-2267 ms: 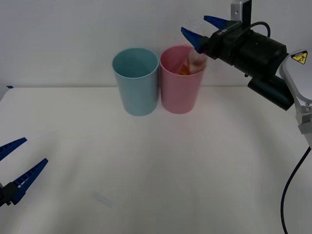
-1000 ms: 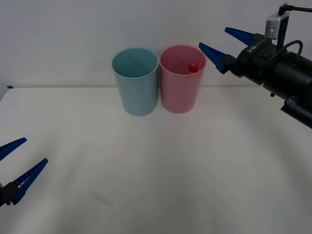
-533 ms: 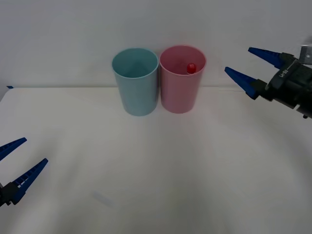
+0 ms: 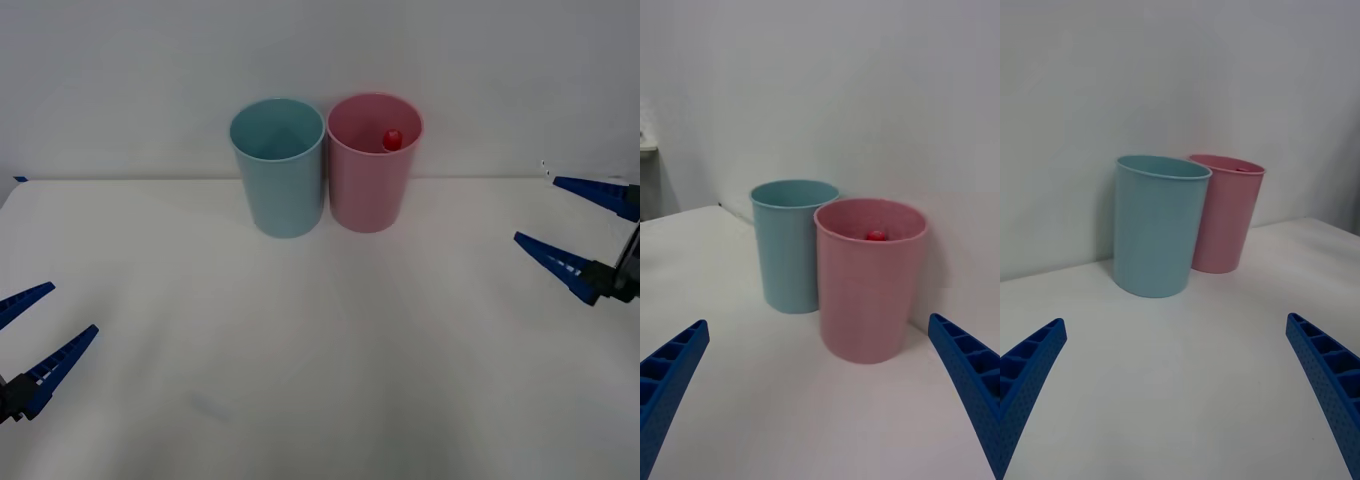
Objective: Grasp the object on the table and drop it into the matching bin: aluminum can to the light blue bin, PET bottle to the pink bin.
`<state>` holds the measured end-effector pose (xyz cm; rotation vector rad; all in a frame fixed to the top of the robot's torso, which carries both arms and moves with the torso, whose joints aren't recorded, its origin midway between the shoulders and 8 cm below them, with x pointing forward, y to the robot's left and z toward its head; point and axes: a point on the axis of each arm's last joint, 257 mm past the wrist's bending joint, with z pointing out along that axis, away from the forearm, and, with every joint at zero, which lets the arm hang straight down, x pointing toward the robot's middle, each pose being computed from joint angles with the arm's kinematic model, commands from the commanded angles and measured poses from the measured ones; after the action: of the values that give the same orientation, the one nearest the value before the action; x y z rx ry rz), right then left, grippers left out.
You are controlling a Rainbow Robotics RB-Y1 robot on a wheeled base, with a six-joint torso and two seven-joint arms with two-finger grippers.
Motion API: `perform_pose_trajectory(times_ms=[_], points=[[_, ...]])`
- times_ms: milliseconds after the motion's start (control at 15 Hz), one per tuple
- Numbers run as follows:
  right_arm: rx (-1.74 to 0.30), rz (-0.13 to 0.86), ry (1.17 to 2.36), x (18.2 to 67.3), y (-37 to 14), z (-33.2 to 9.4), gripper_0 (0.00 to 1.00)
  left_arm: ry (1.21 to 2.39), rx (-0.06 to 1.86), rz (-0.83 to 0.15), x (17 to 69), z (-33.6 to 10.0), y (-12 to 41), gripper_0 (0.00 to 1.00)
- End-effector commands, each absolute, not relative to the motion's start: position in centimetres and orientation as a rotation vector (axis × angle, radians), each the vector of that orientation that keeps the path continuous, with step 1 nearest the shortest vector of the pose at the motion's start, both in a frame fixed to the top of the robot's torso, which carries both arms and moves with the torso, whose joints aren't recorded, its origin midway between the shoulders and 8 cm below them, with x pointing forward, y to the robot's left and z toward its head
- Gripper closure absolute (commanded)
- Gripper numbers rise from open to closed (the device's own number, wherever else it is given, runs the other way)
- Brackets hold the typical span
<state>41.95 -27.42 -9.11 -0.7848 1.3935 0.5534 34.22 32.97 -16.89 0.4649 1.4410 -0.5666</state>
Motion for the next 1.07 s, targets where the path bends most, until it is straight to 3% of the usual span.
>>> perform_pose_trajectory(times_ms=[67, 267, 667, 1067], points=[[-0.792, 0.592, 1.409, 38.9, -28.9, -10.2, 0.00, 1.441, 0.465, -0.567, 34.2, -16.9, 33.0, 0.00], [-0.804, 0.620, 1.426, 35.9, -30.0, -11.4, 0.00, 1.441, 0.465, -0.567, 34.2, -16.9, 33.0, 0.00], [-0.809, 0.585, 1.470, 31.5, -32.1, -14.2, 0.00, 1.441, 0.465, -0.567, 34.2, -16.9, 33.0, 0.00], [-0.763, 0.591, 1.510, 29.2, -32.8, -15.9, 0.00, 1.441, 0.465, -0.567, 34.2, -16.9, 33.0, 0.00]])
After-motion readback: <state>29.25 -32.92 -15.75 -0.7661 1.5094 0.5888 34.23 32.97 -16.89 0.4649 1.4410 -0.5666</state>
